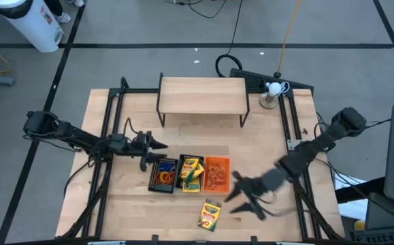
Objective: Pick & Place Office Desk Supplies
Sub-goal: Put the crayon box into the right black bin
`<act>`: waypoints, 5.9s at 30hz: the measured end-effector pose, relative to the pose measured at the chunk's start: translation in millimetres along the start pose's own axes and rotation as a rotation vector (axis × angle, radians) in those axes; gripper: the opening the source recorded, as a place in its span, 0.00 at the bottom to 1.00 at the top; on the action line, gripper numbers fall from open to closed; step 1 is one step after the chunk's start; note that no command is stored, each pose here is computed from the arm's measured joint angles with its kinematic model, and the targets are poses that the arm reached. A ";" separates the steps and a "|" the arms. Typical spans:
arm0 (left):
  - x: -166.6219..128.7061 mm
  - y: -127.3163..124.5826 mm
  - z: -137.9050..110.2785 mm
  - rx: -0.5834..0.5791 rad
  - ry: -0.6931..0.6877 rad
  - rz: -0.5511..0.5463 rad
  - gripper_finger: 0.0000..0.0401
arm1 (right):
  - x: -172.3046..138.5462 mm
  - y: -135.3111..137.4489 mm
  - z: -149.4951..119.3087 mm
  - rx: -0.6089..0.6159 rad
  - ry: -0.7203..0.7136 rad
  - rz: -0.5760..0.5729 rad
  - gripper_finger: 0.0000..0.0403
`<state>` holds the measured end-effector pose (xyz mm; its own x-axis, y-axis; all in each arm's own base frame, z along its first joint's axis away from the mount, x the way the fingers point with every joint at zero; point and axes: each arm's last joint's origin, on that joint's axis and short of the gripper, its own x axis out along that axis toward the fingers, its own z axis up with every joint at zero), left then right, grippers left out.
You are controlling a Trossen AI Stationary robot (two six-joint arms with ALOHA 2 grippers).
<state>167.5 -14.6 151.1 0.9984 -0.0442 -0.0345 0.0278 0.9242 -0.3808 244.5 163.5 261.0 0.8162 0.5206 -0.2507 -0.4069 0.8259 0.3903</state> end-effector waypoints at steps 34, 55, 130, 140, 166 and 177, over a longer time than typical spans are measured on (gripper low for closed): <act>113.6 -200.2 -17.9 -0.064 0.375 -0.014 0.57 | -25.0 17.4 -106.6 0.032 0.032 -0.146 0.42; 124.3 -213.9 -60.8 -0.091 0.277 -0.079 0.57 | 10.9 8.0 -146.5 0.057 -0.011 -0.199 0.00; 133.6 -199.5 -59.4 -0.080 0.323 -0.055 0.57 | 107.1 -1.5 -159.6 -0.431 0.091 -0.112 0.45; 133.4 -200.0 -59.8 -0.083 0.334 -0.070 0.57 | 107.1 -6.6 -162.3 -0.496 0.140 -0.128 0.45; 133.4 -200.2 -59.9 -0.089 0.339 -0.076 0.57 | 125.4 4.4 -148.7 -0.565 0.243 -0.141 0.45; 133.2 -200.6 -60.1 -0.098 0.349 -0.089 0.57 | 127.5 -0.5 -151.4 -0.564 0.257 -0.128 0.45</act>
<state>292.1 -228.7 167.3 0.9151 -0.2650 -0.3040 0.0920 0.8711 -0.4825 286.6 262.3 94.7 0.7764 0.3879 -0.4967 -0.5237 0.8355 -0.1660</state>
